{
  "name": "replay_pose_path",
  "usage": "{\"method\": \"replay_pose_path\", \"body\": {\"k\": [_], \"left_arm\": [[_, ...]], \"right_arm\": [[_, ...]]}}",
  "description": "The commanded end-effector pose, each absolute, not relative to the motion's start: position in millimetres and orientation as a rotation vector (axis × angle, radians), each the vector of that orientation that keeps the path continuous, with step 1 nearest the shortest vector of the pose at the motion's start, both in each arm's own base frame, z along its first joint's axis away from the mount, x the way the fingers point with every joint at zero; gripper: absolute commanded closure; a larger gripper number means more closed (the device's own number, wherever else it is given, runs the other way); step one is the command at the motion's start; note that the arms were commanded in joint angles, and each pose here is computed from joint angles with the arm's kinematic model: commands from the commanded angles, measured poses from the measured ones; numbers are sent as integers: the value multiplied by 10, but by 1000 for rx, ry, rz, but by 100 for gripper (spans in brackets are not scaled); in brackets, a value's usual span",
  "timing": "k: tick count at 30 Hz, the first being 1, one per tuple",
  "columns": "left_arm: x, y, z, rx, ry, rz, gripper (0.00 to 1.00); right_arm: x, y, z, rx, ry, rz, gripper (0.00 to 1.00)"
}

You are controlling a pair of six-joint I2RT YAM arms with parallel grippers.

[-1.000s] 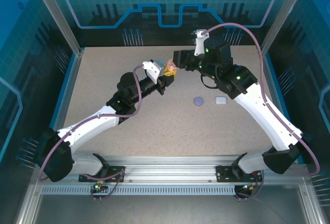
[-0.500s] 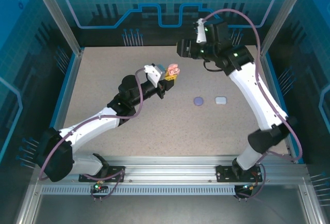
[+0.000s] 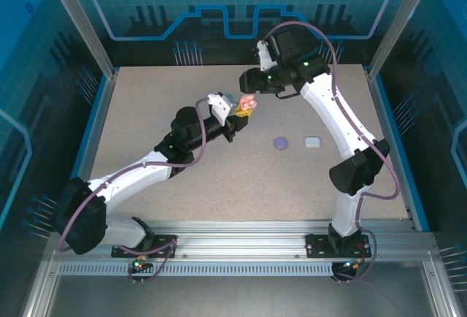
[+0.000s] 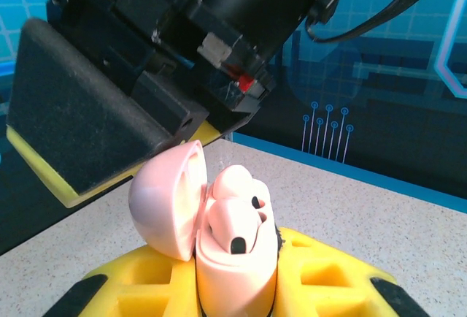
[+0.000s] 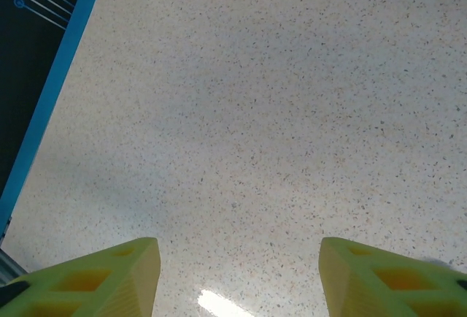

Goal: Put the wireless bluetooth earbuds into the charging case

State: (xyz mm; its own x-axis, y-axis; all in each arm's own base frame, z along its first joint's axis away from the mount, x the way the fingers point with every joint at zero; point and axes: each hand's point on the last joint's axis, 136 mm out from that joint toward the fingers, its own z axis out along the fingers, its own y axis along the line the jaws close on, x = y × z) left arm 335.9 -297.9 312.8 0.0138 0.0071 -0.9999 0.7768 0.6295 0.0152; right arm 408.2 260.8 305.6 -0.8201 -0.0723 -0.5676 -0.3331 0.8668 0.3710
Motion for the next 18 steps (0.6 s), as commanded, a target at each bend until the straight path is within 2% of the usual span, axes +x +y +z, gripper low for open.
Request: {"method": "replay_pose_path", "body": {"k": [1, 11, 18], "left_arm": [[3348, -3045, 3246, 715, 1412, -705, 100], [3426, -3025, 3304, 683, 1409, -680, 100], [3435, -3036, 3294, 677, 1420, -688, 100]], "right_arm": [[3832, 2628, 3129, -367, 2485, 654, 41], [3530, 2547, 3051, -374, 2498, 673, 45], [3552, 2416, 3127, -294, 2470, 636, 43]]}}
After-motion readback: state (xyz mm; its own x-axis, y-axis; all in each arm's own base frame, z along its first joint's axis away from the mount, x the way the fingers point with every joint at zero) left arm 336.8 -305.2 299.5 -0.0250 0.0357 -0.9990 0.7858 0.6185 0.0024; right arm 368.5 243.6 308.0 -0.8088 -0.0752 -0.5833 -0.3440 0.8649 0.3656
